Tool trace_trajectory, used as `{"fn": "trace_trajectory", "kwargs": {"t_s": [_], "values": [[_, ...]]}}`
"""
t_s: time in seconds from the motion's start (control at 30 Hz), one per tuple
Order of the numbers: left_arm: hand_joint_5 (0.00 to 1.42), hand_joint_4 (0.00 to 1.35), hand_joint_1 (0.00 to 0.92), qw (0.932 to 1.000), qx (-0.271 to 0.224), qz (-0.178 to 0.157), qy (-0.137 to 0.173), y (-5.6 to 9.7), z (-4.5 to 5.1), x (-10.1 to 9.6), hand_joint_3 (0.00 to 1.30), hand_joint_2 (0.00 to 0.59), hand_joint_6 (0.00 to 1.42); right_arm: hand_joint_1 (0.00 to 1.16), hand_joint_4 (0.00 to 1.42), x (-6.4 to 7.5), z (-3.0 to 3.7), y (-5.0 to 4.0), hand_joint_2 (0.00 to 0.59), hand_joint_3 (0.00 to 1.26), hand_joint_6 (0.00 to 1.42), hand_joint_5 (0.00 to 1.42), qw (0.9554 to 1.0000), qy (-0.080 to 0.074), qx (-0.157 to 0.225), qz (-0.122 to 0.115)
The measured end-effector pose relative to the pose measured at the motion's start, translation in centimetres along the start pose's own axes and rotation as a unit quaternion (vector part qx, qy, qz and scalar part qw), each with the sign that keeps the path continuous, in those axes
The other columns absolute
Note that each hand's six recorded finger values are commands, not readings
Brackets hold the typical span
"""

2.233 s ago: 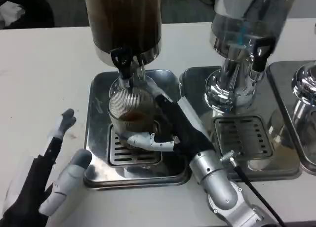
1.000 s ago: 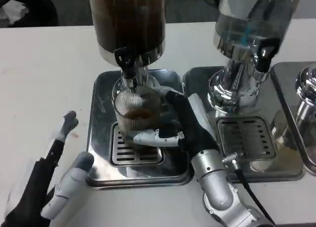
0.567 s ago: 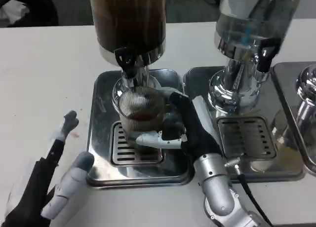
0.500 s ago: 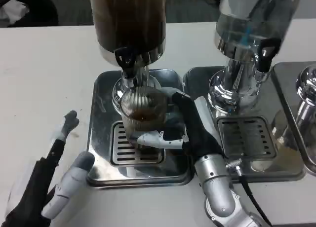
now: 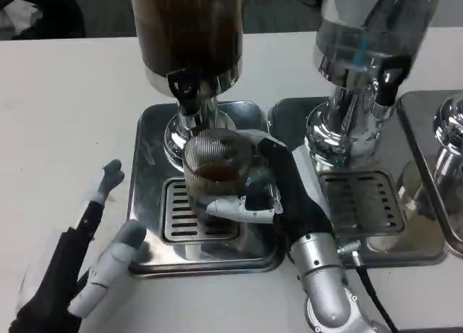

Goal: Grasp the cup under the faucet to collect the drink, then remove the cup.

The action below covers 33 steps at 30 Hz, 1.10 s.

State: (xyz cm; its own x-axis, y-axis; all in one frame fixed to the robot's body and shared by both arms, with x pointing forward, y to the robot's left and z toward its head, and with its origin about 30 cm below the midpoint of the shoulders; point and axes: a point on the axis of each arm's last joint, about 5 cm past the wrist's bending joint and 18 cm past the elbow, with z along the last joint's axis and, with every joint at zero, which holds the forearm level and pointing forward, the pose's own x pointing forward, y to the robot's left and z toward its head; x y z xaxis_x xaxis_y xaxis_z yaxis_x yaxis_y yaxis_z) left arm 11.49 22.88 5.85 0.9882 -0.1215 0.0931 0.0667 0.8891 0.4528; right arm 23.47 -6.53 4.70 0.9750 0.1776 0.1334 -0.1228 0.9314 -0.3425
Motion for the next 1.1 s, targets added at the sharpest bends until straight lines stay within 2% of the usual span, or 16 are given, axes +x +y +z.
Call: {"fn": "trace_trajectory", "kwargs": {"t_s": [0.3, 0.5, 0.7, 0.87, 0.93, 1.03, 1.1], "values": [[0.0, 0.0, 0.0, 1.0, -0.004, -0.006, 0.002, -0.3, -0.15, 0.2, 0.0, 0.147, 0.0, 1.03, 0.81, -0.6, -0.2, -0.85, 0.139, 0.77, 1.02, 0.84, 0.9998, -0.014, -0.012, -0.001], [0.0, 0.0, 0.0, 1.0, -0.004, -0.007, 0.001, -0.3, -0.15, 0.3, 0.0, 0.146, 0.0, 1.03, 0.83, -1.1, -0.12, -0.86, 0.131, 0.77, 1.04, 0.85, 0.9994, -0.027, -0.022, 0.003], [0.0, 0.0, 0.0, 1.0, -0.004, -0.007, 0.001, -0.3, -0.15, 0.3, 0.0, 0.146, 0.0, 1.02, 0.83, -1.3, -0.1, -1.05, 0.133, 0.77, 1.06, 0.85, 0.9997, -0.02, -0.015, 0.003], [0.0, 0.0, 0.0, 1.0, -0.002, -0.008, 0.0, -0.3, -0.13, 0.3, 0.0, 0.146, 0.0, 1.02, 0.84, -1.4, 0.28, -1.78, 0.143, 0.78, 1.07, 0.86, 0.9988, -0.041, -0.027, 0.0], [0.0, 0.0, 0.0, 1.0, -0.001, -0.009, 0.0, -0.3, -0.13, 0.3, 0.0, 0.146, 0.0, 1.02, 0.84, -1.5, 0.25, -1.87, 0.144, 0.78, 1.07, 0.86, 0.9987, -0.04, -0.03, 0.004], [0.0, 0.0, 0.0, 0.9999, 0.008, -0.015, 0.0, -0.4, -0.12, 0.3, 0.0, 0.146, 0.0, 1.02, 0.84, -2.1, 0.03, -1.9, 0.146, 0.78, 1.09, 0.87, 0.9991, -0.029, -0.031, 0.01], [0.0, 0.0, 0.0, 0.9994, 0.028, -0.02, -0.002, -0.4, -0.03, 0.4, 0.0, 0.146, 0.0, 1.02, 0.84, -2.3, -0.05, -2.07, 0.146, 0.78, 1.09, 0.87, 0.9991, -0.026, -0.031, 0.013]]}}
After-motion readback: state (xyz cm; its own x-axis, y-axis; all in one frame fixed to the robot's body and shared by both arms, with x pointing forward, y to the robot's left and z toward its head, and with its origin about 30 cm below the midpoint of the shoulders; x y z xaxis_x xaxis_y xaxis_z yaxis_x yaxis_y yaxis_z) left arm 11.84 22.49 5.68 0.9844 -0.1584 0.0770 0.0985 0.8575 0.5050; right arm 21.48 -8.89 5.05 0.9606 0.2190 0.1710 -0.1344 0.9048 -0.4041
